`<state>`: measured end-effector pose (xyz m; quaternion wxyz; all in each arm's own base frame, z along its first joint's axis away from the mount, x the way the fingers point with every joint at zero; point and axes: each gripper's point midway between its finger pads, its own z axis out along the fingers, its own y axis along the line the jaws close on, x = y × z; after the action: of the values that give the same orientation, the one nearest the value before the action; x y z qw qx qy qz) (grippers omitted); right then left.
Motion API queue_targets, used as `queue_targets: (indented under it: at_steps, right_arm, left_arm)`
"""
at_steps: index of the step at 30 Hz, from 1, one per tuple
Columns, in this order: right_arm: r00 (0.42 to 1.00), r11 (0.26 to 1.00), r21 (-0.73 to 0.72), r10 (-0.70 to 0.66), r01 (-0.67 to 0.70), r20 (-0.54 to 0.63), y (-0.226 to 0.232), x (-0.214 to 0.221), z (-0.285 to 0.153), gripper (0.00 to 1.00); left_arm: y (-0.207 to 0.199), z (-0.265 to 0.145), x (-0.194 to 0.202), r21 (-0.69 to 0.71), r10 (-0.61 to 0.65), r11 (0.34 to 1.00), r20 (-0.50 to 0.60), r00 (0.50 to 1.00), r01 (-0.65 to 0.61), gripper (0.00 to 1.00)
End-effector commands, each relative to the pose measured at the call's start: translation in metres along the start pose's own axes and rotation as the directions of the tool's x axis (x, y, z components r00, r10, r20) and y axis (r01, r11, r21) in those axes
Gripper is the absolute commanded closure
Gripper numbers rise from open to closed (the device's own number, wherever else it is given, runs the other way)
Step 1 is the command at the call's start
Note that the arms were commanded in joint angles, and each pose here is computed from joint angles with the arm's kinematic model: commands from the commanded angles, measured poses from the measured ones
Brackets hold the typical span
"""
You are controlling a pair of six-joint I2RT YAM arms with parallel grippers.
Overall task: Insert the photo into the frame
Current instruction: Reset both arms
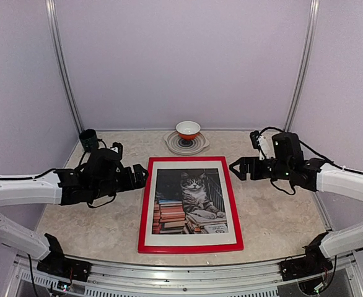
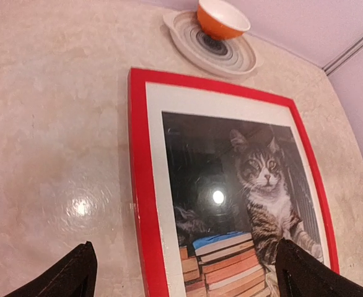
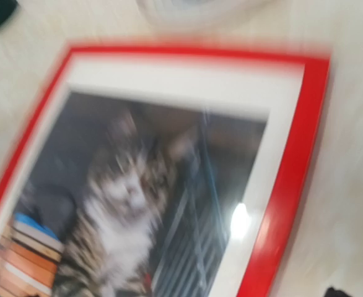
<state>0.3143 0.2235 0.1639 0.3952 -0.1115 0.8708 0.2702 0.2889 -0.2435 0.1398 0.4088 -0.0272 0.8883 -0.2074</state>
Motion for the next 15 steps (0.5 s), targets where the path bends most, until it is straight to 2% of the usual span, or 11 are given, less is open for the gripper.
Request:
queue_targets:
  at_steps: [1, 4, 8, 11, 15]
  right_arm:
    - [0.96, 0.977, 0.064, -0.213, 0.204, 0.184, 0.012, -0.051, -0.07, 0.01]
    - [0.9, 0.952, 0.088, -0.305, 0.292, 0.312, 0.028, -0.078, -0.127, 0.01]
    - [0.834, 0.918, 0.238, -0.389, 0.316, 0.391, 0.02, -0.096, -0.186, 0.01]
    - [0.817, 0.893, 0.328, -0.424, 0.307, 0.391, 0.008, -0.095, -0.208, 0.01]
    - [0.797, 0.889, 0.351, -0.43, 0.293, 0.425, 0.003, -0.09, -0.222, 0.01]
  left_arm:
    - [-0.002, -0.055, -0.068, -0.036, 0.1, 0.995, 0.216, 0.971, -0.094, 0.01]
    - [0.003, -0.083, -0.091, -0.07, 0.153, 0.988, 0.291, 0.944, -0.138, 0.01]
    - [0.014, -0.122, -0.112, -0.1, 0.184, 0.982, 0.377, 0.908, -0.158, 0.01]
    - [0.03, -0.147, -0.122, -0.142, 0.198, 0.978, 0.434, 0.879, -0.151, 0.01]
    - [0.056, -0.192, -0.134, -0.14, 0.13, 0.988, 0.559, 0.819, -0.062, 0.01]
